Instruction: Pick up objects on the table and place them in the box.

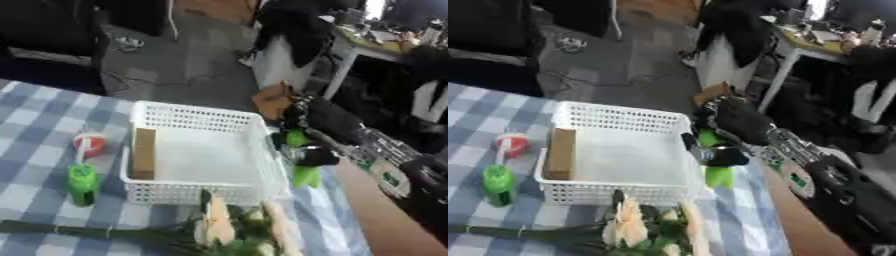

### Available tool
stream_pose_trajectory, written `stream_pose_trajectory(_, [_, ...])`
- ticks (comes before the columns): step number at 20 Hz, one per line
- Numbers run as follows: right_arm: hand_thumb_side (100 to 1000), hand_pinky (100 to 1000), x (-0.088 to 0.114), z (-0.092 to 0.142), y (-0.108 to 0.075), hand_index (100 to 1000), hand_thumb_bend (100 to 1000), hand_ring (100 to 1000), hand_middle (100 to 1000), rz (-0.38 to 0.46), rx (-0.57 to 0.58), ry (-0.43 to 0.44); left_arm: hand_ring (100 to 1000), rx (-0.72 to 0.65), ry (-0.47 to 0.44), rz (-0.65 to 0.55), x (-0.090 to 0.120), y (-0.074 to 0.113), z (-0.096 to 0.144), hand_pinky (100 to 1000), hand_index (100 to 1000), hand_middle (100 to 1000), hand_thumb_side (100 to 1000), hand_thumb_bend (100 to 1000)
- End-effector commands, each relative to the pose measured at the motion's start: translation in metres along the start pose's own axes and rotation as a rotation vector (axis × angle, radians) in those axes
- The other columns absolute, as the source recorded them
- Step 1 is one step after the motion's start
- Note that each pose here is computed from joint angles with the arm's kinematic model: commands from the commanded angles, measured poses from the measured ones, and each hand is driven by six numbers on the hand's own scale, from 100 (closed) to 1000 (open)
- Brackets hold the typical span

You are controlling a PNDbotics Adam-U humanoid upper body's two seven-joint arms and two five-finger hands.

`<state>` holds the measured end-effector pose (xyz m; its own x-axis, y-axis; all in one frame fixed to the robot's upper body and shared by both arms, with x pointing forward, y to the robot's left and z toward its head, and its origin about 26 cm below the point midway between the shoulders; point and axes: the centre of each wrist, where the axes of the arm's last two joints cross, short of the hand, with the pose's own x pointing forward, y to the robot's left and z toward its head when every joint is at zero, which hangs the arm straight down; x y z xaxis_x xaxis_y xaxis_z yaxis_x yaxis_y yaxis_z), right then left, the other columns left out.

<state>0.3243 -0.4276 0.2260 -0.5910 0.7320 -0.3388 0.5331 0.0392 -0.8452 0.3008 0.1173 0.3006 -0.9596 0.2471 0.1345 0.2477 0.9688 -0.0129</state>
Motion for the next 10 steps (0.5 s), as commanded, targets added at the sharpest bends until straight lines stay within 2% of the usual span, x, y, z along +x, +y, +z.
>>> stream_pose_trajectory(1, [786, 100, -0.009, -0.001, -0.019, 331, 100, 100, 100, 0.058, 0.007, -0.018, 920, -0.001, -0.036, 0.039, 0.005, -0.007, -0.007, 832, 965, 857, 984, 100])
stream_pose_trajectory(10, [783, 100, -0.018, 0.004, -0.034, 329, 100, 100, 100, 0.069, -0.034, 0.012, 919, 0.017, -0.038, 0.074, 0.005, -0.011, -0.005, 833, 963, 856, 988, 100])
